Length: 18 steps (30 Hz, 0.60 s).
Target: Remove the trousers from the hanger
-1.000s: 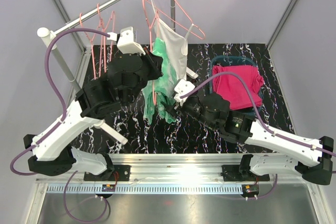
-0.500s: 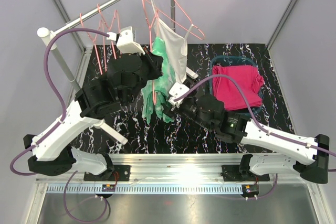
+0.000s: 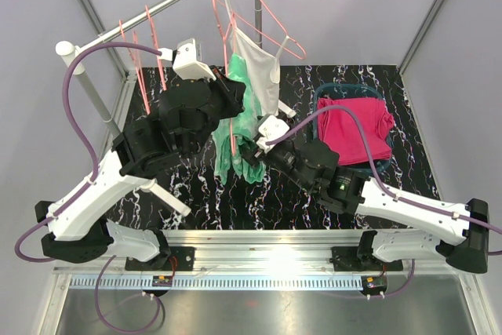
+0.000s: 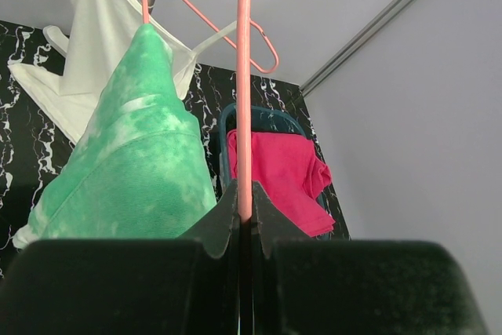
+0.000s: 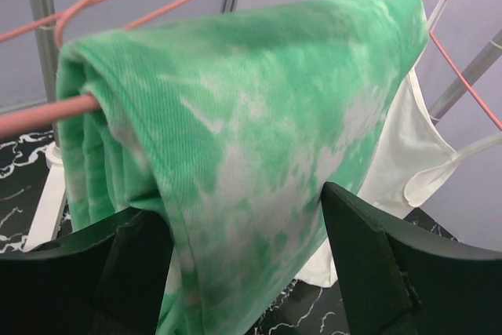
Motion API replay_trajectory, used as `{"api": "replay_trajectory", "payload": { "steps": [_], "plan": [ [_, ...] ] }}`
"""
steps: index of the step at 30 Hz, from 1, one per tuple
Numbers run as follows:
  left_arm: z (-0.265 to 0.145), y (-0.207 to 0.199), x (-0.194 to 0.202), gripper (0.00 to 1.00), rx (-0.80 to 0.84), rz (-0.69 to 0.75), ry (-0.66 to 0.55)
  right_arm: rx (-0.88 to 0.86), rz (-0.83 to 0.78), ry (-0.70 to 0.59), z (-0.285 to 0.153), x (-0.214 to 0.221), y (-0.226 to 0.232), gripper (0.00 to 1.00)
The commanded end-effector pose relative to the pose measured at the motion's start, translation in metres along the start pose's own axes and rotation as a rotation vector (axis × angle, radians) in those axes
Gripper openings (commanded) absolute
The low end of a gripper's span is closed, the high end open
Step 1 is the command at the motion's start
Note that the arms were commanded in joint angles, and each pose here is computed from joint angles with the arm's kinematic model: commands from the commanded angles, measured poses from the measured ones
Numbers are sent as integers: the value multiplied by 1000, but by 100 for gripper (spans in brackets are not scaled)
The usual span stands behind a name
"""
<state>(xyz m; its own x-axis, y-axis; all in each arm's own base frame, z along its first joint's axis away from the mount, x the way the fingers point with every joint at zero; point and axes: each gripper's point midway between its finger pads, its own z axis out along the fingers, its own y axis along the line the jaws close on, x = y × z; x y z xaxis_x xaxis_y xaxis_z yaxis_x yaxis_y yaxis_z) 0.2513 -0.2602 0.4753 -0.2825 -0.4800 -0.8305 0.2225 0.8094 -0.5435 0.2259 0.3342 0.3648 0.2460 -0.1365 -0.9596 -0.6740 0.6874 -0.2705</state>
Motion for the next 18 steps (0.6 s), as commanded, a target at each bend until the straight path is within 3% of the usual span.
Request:
{"api": "replay_trajectory", "payload": {
  "steps": [1,5,7,10,13,14,18],
  "plan": [
    [-15,-26,-49,0,101,-148,-125,31,51,-161,4,-60,-13,78],
    [-12,-25,-42,0,95,-131,-108,45,18,-168,6,-69,-18,69],
    [-11,-23,-41,0,83,-124,-108,44,22,-179,5,-74,-19,70],
    [-9,-20,-39,0,71,-119,-108,34,31,-191,4,-80,-19,92],
    [-11,-22,-41,0,79,-122,-111,6,25,-183,5,-78,-14,92],
    [-11,-22,-41,0,79,-122,-111,-9,27,-183,5,-79,-11,90],
    [-10,-23,-39,0,84,-122,-104,-10,29,-196,5,-84,-12,60]
  ]
}}
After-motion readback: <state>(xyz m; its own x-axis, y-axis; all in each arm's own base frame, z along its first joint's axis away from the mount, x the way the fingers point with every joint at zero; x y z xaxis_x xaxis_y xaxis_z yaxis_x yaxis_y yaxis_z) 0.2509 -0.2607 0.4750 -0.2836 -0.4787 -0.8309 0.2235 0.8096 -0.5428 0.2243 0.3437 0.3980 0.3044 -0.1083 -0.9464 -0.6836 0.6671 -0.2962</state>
